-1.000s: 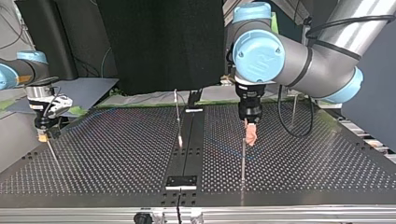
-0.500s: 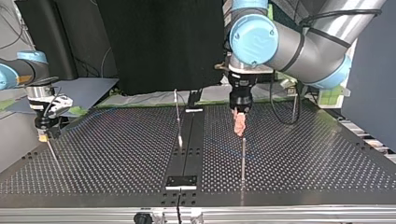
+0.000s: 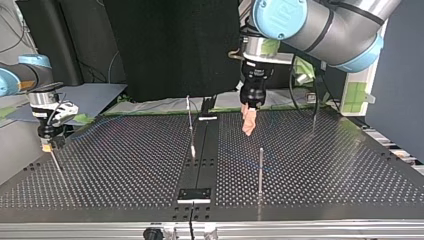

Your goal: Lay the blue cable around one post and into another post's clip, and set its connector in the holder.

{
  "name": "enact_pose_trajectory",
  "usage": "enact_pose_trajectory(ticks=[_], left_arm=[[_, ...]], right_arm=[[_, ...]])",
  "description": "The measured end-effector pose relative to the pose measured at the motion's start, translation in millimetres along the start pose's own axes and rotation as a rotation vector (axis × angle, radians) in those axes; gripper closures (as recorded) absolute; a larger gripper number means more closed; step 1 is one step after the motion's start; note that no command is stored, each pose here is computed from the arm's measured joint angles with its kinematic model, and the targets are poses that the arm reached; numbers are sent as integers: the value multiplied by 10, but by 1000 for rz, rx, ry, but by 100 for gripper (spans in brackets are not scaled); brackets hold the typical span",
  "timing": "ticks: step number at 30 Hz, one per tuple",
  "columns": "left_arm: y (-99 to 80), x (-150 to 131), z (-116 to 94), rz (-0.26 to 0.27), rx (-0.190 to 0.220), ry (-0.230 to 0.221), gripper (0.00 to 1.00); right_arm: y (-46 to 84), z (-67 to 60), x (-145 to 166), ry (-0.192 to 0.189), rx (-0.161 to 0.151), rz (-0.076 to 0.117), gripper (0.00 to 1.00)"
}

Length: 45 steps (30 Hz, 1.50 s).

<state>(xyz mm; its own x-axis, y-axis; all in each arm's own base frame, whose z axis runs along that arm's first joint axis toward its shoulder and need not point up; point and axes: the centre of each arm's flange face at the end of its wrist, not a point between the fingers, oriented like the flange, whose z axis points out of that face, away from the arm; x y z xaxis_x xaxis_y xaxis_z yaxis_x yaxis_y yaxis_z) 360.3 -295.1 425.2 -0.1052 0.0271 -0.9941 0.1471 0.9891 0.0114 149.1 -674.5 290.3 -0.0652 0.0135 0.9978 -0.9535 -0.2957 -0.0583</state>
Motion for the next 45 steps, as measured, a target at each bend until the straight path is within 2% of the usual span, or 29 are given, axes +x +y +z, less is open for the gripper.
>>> enact_pose_trajectory(ticks=[7,16,36,39,45], left_arm=[[-19,335,56,-9,7,24,0],[-43,856,134,34,13,74,0],[7,1516,-66,29,26,80,0],[22,1668,-94,20,30,90,0],[51,2018,-153,33,32,125,0]], right_arm=[[-2,-3,-1,-2,0,1,0],[4,-1,-4,-1,-1,1,0],[1,-2,-6,-3,0,2,0],[1,-3,-6,-3,0,3,0],[0,-3,-7,-3,0,2,0]])
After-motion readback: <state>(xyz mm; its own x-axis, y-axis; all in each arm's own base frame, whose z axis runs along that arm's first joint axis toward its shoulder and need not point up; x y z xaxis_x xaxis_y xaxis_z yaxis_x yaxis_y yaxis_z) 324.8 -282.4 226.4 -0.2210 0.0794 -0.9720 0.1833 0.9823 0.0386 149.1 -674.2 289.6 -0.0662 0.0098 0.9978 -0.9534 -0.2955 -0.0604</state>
